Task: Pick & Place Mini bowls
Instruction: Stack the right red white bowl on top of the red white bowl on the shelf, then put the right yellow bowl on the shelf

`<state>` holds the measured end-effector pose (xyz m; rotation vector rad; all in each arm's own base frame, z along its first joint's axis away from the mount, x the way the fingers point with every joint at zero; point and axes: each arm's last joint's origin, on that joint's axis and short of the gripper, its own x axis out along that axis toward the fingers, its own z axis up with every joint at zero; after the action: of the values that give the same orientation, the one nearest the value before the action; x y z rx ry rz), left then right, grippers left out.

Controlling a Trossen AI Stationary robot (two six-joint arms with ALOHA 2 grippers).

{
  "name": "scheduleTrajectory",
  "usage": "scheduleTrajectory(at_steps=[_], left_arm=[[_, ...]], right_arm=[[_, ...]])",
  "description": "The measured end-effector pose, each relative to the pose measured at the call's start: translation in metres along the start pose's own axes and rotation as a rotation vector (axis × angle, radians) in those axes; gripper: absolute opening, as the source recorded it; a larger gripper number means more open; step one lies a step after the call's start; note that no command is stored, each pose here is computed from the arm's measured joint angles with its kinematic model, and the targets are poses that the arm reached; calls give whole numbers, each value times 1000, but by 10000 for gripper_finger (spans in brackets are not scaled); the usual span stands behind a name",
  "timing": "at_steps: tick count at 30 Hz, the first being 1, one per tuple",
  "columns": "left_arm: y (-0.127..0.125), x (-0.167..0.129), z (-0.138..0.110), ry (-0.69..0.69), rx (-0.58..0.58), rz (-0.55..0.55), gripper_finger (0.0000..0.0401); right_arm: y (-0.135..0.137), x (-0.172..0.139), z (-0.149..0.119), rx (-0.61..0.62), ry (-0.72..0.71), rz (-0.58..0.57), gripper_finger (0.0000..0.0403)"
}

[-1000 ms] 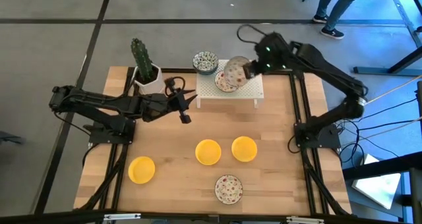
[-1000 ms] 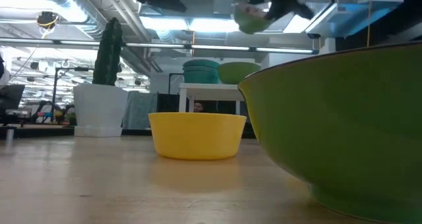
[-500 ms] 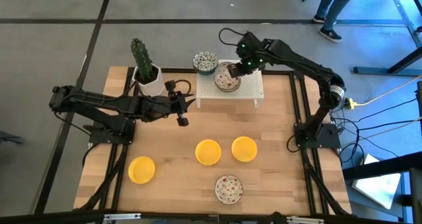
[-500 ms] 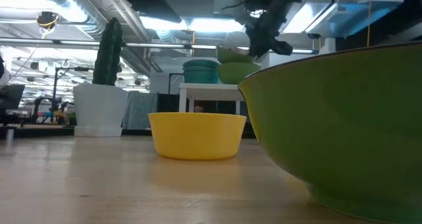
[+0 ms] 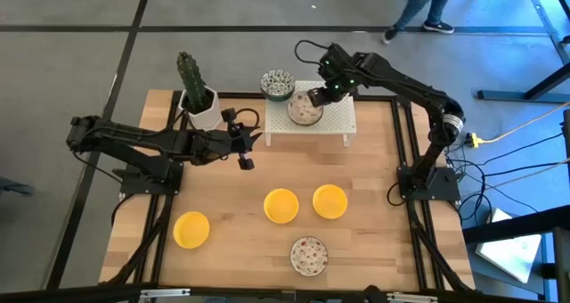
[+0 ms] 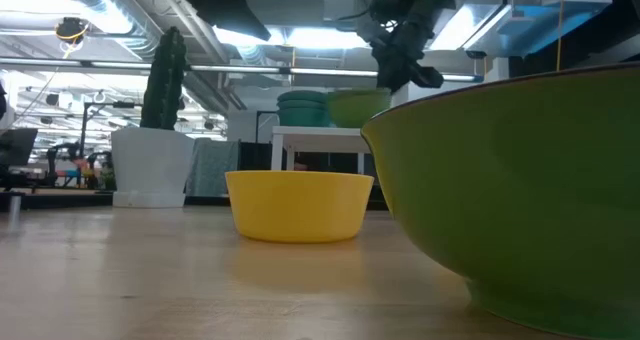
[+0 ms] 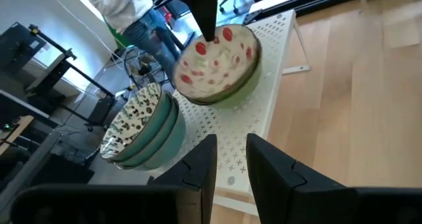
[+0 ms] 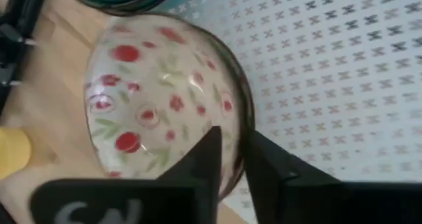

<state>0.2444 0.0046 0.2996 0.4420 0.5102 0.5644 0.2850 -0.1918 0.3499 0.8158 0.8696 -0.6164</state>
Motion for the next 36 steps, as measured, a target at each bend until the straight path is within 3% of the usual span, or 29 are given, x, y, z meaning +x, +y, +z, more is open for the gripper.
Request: scheduleTrajectory(at_steps=[7,12,16,20,24,29,36], left_arm=[[0,0,0,0,0,0,77],[0,0,-3,33,19,17,78],[2,0,-11,119,58,117,78],[6,2,-13,138,25,154,75],[8,5,-13,134,4,125,75],[9,6,-14,130,-10,109,75],[9,6,-12,117,-26,110,74]], right_arm=[[-1,-3,-1,-22,-23,-50,136],[3,-34,-9,-76,-119,-85,144],[19,-73,-41,-184,-121,-41,134],[31,-87,-89,-311,-47,-138,125],[36,-70,-137,-312,38,-146,124],[39,-26,-196,-285,141,-104,123],[36,44,-248,-260,156,1,123]])
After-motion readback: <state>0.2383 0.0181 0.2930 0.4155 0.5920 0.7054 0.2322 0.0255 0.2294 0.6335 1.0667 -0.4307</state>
